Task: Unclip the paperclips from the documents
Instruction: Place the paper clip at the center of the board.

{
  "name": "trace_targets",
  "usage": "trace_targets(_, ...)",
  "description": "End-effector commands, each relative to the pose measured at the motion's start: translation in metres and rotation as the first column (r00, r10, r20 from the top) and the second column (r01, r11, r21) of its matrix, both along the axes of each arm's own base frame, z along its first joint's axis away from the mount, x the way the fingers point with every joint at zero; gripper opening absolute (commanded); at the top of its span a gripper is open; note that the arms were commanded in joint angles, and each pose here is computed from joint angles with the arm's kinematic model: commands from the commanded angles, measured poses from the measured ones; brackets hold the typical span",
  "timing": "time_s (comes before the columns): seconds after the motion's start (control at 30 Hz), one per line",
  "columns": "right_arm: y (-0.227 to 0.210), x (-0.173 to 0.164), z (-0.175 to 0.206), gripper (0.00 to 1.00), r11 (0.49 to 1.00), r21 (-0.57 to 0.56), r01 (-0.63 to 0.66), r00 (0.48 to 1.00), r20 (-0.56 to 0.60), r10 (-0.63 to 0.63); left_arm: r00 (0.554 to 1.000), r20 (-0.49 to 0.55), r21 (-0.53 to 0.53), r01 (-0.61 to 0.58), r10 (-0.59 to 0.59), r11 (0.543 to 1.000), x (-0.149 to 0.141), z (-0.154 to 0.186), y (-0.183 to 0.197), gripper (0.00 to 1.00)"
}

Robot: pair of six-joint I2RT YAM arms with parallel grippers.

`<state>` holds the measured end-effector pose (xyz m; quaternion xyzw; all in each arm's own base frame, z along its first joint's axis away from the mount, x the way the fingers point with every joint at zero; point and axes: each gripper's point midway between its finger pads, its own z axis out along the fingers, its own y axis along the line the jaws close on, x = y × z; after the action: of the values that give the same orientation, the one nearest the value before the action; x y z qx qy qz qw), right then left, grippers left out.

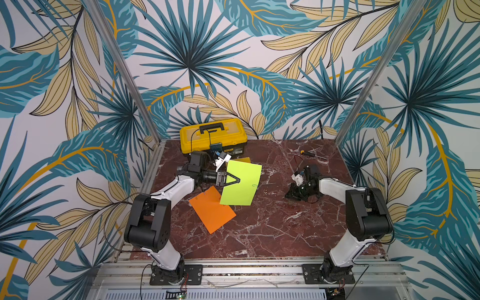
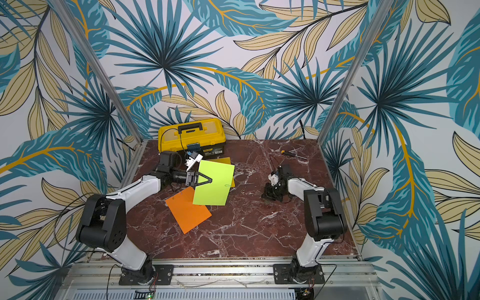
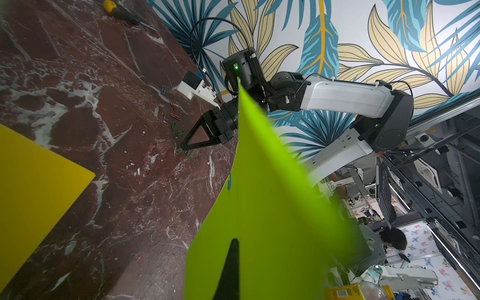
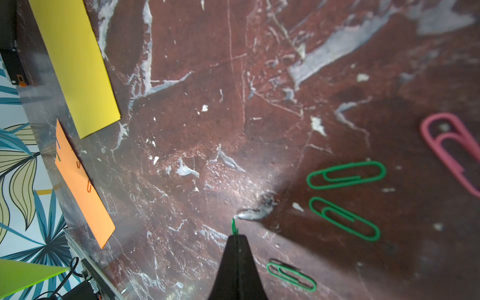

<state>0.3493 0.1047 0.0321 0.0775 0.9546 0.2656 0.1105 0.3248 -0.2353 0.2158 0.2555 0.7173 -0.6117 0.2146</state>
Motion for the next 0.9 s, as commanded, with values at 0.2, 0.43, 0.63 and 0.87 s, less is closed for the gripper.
trace_targets(0.2, -0.007, -0.006, -0.004, 0.18, 0.999, -0.045, -0.002, 0.999, -0.044, 0.0, 0.999, 0.046, -0.001, -0.014, 0.014, 1.0, 0.004, 0.009, 0.003, 0.0)
trace_targets(0.43, -0.005, -0.003, 0.006, 0.23, 0.999, -0.033, -0.018, 1.0, -0.018, 0.017, 0.999, 0.047, -0.001, -0.015, 0.015, 1.0, 0.006, 0.011, 0.002, 0.0)
trace_targets(0.63, 0.01, 0.001, 0.035, 0.25, 0.997, 0.021, -0.075, 0.993, 0.098, 0.072, 0.999, 0.047, -0.001, -0.017, 0.017, 1.0, 0.008, 0.01, 0.002, 0.0)
trace_targets(0.87, 0.056, 0.004, 0.102, 0.32, 0.957, 0.145, -0.251, 0.904, 0.388, 0.178, 0.999, 0.035, -0.008, -0.01, 0.011, 1.0, 0.008, 0.011, 0.001, 0.0)
